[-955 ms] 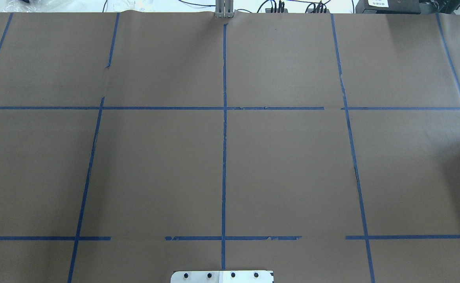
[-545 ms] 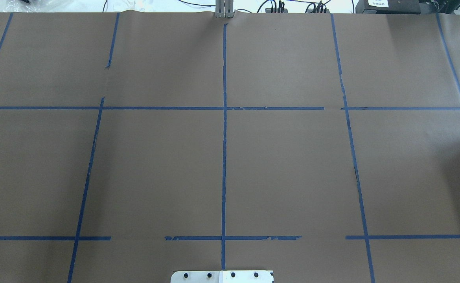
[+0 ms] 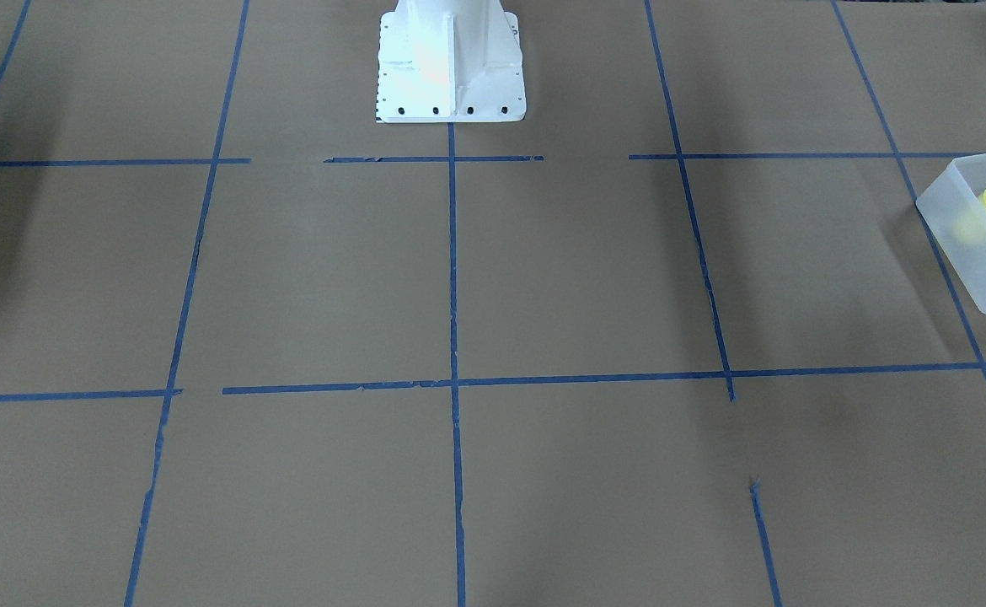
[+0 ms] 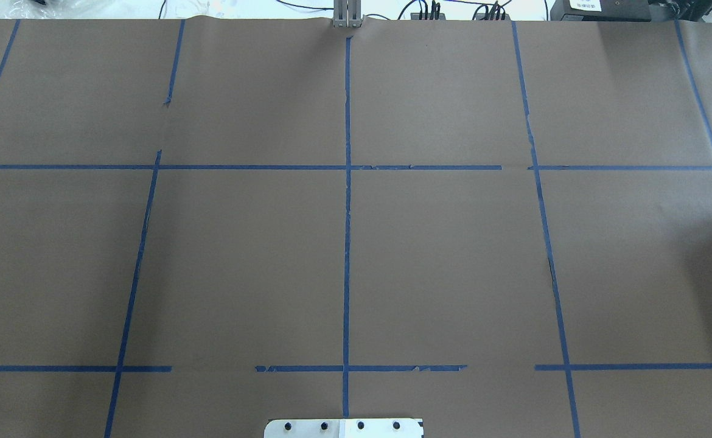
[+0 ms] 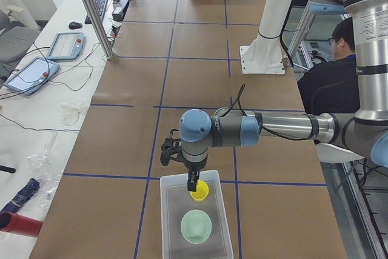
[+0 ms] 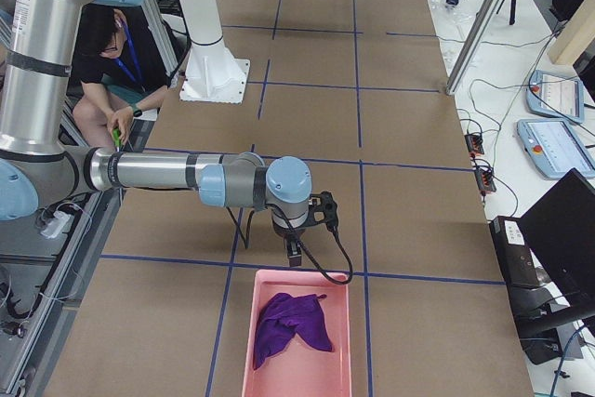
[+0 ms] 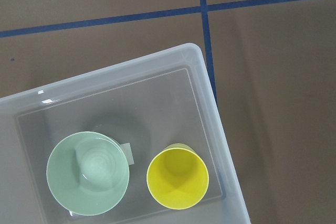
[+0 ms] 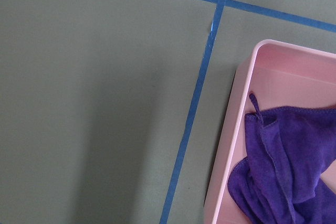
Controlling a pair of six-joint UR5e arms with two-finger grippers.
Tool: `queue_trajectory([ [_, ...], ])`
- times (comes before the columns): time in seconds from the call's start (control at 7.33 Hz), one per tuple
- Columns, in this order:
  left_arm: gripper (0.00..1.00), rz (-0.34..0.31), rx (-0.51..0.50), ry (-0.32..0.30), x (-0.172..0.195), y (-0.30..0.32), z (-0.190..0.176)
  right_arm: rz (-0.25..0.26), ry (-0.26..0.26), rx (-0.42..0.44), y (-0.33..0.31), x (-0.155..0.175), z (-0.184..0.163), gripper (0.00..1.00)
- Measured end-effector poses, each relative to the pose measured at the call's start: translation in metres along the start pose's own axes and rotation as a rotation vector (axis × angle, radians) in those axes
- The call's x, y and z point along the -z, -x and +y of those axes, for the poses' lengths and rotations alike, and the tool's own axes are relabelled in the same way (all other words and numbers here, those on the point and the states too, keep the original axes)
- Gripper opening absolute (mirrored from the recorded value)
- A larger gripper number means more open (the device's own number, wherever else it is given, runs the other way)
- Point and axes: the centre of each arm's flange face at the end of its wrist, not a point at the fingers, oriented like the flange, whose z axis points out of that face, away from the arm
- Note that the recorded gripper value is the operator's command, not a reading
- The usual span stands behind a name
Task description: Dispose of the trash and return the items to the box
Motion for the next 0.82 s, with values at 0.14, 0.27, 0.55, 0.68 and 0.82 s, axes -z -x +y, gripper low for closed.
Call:
queue_trajectory([
  [0.14, 1.00, 0.000, 0.002, 0.002, -0.0008, 0.0009, 0.0009, -0.001, 0.003, 0.001, 0.0003, -0.0013, -0.0002, 1.00],
  [0.27, 1.00, -0.001, 0.002, 0.002, -0.0008, 0.0010, 0.0009, -0.001, 0.005, 0.003, 0.0009, -0.0022, -0.0005, 1.00],
  [0.55, 1.00, 0.000, 0.003, 0.002, -0.0009, 0.0011, 0.0010, -0.002, 0.008, 0.005, 0.0014, -0.0035, -0.0004, 1.00],
  [0.68, 1.00, 0.000, 0.003, 0.002, -0.0008, 0.0010, 0.0010, -0.002, 0.010, 0.005, 0.0015, -0.0042, 0.0002, 1.00],
  [0.82, 1.00, 0.001, 0.002, 0.001, -0.0008, 0.0010, 0.0010, -0.003, 0.011, 0.006, 0.0018, -0.0049, 0.0005, 1.00],
])
